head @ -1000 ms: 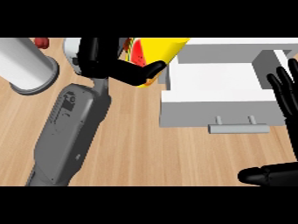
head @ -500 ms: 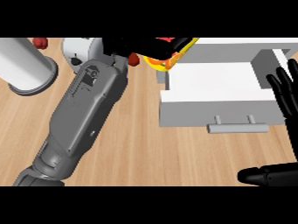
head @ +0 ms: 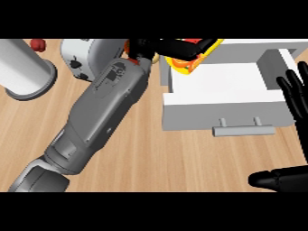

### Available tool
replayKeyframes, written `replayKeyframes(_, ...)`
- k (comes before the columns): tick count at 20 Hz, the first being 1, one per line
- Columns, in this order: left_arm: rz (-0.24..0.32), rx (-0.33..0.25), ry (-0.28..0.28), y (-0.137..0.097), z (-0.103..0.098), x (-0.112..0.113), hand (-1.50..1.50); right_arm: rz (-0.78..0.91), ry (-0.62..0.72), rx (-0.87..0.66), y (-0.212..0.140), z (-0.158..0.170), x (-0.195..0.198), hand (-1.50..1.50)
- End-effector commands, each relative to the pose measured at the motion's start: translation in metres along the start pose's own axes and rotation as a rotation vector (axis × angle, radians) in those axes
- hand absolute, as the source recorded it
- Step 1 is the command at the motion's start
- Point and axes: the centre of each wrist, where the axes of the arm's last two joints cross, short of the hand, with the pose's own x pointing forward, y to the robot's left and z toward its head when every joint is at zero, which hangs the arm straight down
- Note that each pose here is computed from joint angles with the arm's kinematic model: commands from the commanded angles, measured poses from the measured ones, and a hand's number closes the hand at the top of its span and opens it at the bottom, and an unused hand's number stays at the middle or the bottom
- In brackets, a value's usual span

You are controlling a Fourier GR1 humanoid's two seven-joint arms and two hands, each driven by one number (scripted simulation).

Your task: Pick up the cup, place it into the drawer and close the drawer

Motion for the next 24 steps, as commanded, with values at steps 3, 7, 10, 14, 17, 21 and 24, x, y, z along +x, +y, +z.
replayKeyframes(3, -0.05, 0.013, 0.051, -0.012, -0.009, -0.008, 1.5, -0.005, -0.017, 0.017, 0.006, -0.026, 0.001, -1.5)
replayKeyframes(7, -0.089, -0.029, 0.099, -0.014, -0.008, -0.017, 1.5, -0.007, -0.018, 0.03, 0.002, -0.005, 0.002, -1.5)
replayKeyframes(10, -0.128, -0.02, 0.069, -0.021, -0.003, -0.02, 1.5, -0.012, -0.015, 0.036, 0.017, -0.006, -0.001, -1.5)
replayKeyframes(14, -0.169, -0.033, 0.084, -0.024, -0.004, -0.021, 1.5, -0.039, -0.025, 0.068, 0.006, -0.01, -0.004, -1.5)
replayKeyframes(17, -0.22, -0.053, 0.108, -0.019, -0.004, -0.029, 1.5, -0.022, -0.037, 0.061, 0.015, -0.013, 0.0, -1.5)
replayKeyframes(21, -0.291, -0.073, 0.118, -0.015, 0.009, -0.046, -1.5, -0.024, -0.033, 0.066, 0.014, -0.026, -0.001, -1.5)
replayKeyframes(24, -0.305, -0.068, 0.129, -0.023, 0.012, -0.044, -1.5, -0.052, -0.038, 0.096, 0.01, -0.028, -0.005, -1.5)
